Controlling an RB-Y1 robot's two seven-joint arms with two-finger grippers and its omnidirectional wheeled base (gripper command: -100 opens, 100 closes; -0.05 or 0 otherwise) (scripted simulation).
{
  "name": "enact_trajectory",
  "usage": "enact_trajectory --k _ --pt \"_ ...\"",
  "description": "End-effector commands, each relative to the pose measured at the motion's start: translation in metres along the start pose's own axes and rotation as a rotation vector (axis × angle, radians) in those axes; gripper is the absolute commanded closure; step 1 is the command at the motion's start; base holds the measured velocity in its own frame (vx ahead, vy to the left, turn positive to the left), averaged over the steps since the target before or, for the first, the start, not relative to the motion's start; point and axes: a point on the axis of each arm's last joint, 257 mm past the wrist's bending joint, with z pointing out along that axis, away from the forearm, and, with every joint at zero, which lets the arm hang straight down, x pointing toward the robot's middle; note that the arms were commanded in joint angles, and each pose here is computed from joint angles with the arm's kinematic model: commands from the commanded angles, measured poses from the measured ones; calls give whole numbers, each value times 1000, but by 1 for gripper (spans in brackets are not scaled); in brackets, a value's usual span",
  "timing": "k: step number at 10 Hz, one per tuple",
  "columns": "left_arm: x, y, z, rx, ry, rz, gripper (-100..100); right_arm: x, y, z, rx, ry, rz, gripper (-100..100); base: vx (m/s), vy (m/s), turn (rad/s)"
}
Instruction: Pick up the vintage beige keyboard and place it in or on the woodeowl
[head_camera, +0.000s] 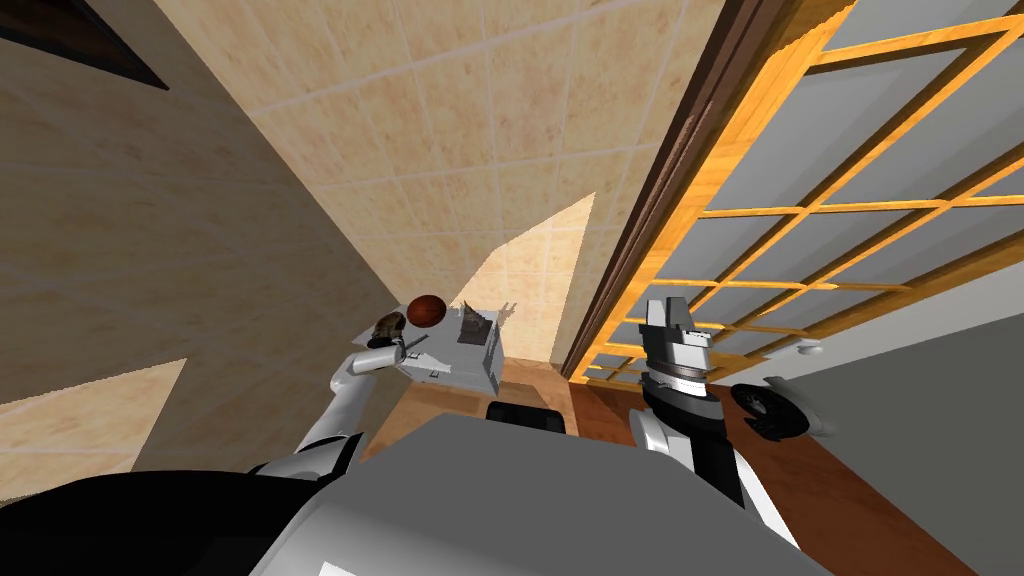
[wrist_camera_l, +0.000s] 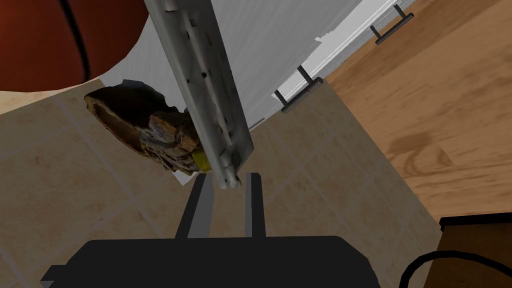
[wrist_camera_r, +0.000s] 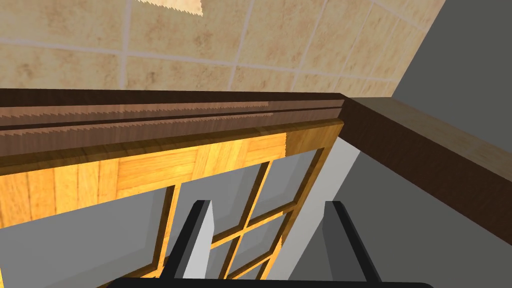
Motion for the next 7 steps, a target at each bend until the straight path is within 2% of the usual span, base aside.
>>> enact_trajectory --k 1,2,4,5,7 --pt "-8 -7 2 -4 -13 -13 100 0 0 0 0 0 0 0 -104 139 6" --pt "-6 -14 1 -3 -10 -26 100 0 0 0 0 0 0 0 -83 146 50" --pt "9 -28 0 4 13 -51 100 0 0 0 0 0 0 0 -38 191 86" --pt "28 -39 -2 11 42 -69 100 0 0 0 0 0 0 0 2 208 157" --pt "51 -52 -5 19 79 -88 100 0 0 0 0 0 0 0 -5 190 89"
